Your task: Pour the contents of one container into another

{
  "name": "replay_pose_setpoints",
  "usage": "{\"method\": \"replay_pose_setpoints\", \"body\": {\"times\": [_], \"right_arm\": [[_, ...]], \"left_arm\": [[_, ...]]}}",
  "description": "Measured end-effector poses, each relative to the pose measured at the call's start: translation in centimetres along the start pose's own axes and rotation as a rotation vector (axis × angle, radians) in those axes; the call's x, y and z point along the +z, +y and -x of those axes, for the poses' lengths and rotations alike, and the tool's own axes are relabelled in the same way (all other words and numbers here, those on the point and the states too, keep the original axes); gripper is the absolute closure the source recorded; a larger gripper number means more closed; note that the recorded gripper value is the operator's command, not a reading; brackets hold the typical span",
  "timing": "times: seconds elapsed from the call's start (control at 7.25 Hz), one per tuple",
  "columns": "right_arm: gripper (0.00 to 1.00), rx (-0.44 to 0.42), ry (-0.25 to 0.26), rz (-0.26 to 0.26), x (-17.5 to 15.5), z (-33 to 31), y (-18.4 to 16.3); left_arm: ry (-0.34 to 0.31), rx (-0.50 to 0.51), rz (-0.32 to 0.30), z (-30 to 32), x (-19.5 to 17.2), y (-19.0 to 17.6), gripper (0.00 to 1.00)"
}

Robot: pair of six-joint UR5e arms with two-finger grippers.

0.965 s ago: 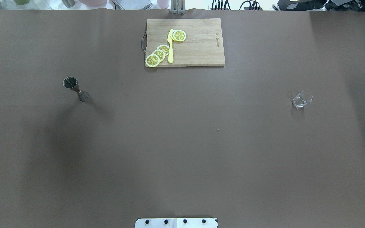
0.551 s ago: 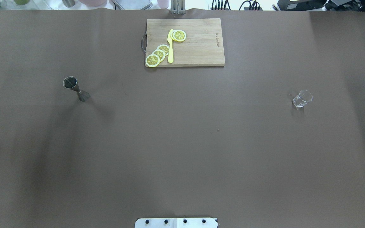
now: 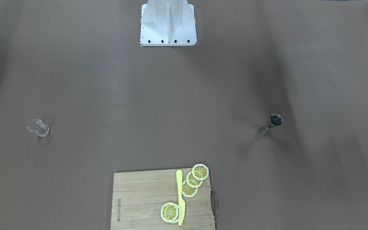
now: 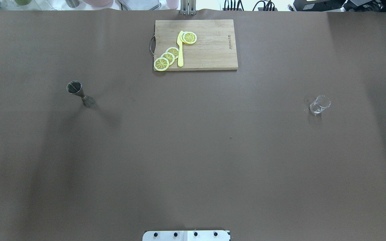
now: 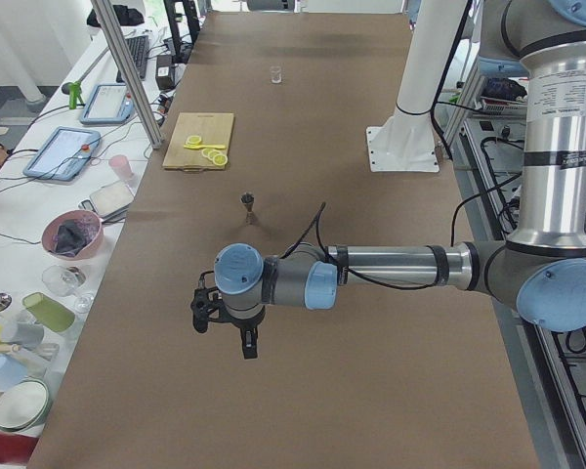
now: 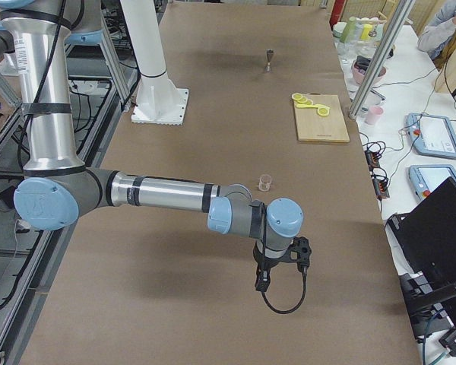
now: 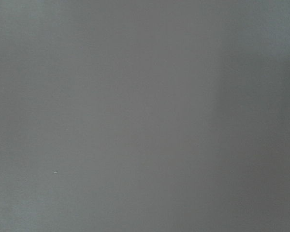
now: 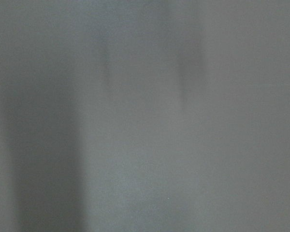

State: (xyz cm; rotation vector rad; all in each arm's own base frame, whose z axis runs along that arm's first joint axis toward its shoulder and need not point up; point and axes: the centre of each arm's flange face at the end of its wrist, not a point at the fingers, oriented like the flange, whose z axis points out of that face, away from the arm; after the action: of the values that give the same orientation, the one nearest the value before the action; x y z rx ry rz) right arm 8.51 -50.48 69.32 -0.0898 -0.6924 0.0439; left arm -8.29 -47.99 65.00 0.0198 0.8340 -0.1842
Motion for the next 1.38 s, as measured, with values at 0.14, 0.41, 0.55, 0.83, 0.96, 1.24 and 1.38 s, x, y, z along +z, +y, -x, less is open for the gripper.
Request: {"method": "replay_pose_setpoints", "body": {"times": [0.14,0.41,0.55,0.83,0.96,1.24,1.38], "right_arm": [[0.0,-0.001,-0.001,-0.002,-0.09,0.06,-0.01],[0.0,-0.002,-0.001,-0.003,-0.15,0.1,-0.02],[0.0,-0.002,-0.001,-0.003,-0.15,0.12,-0.02],[0.0,-0.002,-0.001,-0.002,-0.1,0.09,-0.01],[0.0,-0.001,-0.001,-0.002,-0.1,0.08,-0.01],[0.0,-0.002,-0.001,-0.003,-0.15,0.1,-0.01],[0.0,-0.003,-0.001,-0.004,-0.17,0.12,-0.02]], "left_arm": [[0.001,-0.001,-0.009,0.09,-0.46,-0.08,0.01],[0.002,0.005,-0.018,-0.17,-0.88,-0.4,0.01],[0.002,0.005,-0.019,-0.22,-0.95,-0.45,0.01],[0.003,0.005,-0.02,-0.25,-1.01,-0.46,0.01],[0.004,0.005,-0.021,-0.25,-1.03,-0.46,0.01],[0.004,0.004,-0.02,-0.24,-0.99,-0.45,0.01],[0.003,0.004,-0.02,-0.24,-0.98,-0.45,0.01]]}}
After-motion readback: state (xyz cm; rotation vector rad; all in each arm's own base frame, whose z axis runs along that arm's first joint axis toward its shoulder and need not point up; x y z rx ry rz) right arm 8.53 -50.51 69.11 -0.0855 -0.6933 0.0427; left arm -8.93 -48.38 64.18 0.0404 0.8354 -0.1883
